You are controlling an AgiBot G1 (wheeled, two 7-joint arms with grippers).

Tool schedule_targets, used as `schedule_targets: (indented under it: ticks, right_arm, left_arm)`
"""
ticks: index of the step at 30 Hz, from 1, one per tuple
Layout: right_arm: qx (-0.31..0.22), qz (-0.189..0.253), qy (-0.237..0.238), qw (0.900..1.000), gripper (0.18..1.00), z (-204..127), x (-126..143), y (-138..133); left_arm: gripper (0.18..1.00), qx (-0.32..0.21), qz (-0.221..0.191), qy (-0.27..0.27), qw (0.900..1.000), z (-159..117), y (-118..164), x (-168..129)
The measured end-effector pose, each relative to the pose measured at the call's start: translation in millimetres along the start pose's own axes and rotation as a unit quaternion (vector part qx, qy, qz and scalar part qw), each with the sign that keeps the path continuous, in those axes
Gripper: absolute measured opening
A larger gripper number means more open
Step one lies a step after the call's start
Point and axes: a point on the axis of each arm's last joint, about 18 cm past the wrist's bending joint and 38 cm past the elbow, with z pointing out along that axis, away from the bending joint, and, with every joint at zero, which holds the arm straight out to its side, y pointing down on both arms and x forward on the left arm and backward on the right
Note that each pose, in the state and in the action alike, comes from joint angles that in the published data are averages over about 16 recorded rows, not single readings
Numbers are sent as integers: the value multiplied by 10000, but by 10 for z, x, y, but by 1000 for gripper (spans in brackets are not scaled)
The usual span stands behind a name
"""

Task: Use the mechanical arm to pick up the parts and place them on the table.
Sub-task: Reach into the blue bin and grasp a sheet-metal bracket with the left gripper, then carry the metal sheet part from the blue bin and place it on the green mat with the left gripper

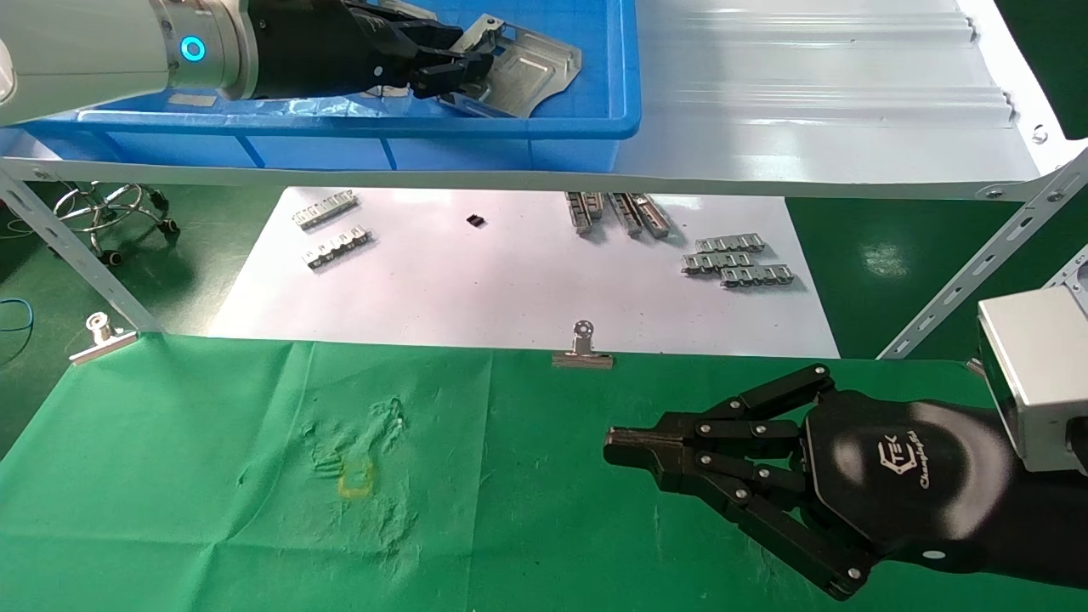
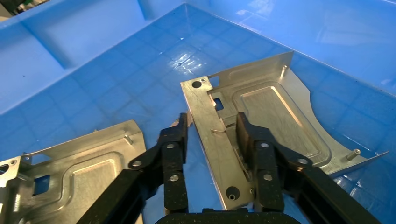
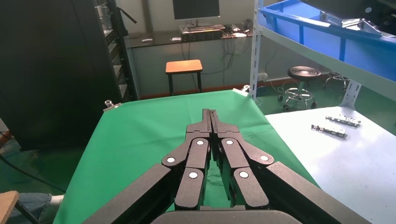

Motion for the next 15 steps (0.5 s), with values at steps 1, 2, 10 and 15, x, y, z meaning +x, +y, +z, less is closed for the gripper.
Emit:
schedule_targets:
  ticks: [1, 2, 10, 15]
  right_arm:
    - [0, 0, 0, 10000, 192, 0, 0, 0]
    - [0, 0, 0, 10000, 192, 0, 0, 0]
    - [0, 0, 0, 10000, 192, 0, 0, 0]
    - [0, 0, 0, 10000, 192, 0, 0, 0]
  left_arm:
    - [524, -2, 3, -3, 10000, -2, 0, -3]
    - [505, -3, 7, -6, 10000, -5, -1, -5]
    - [352, 62, 20, -56, 10000, -44, -39, -50]
    - [297, 255, 16, -117, 9996, -115, -134, -116]
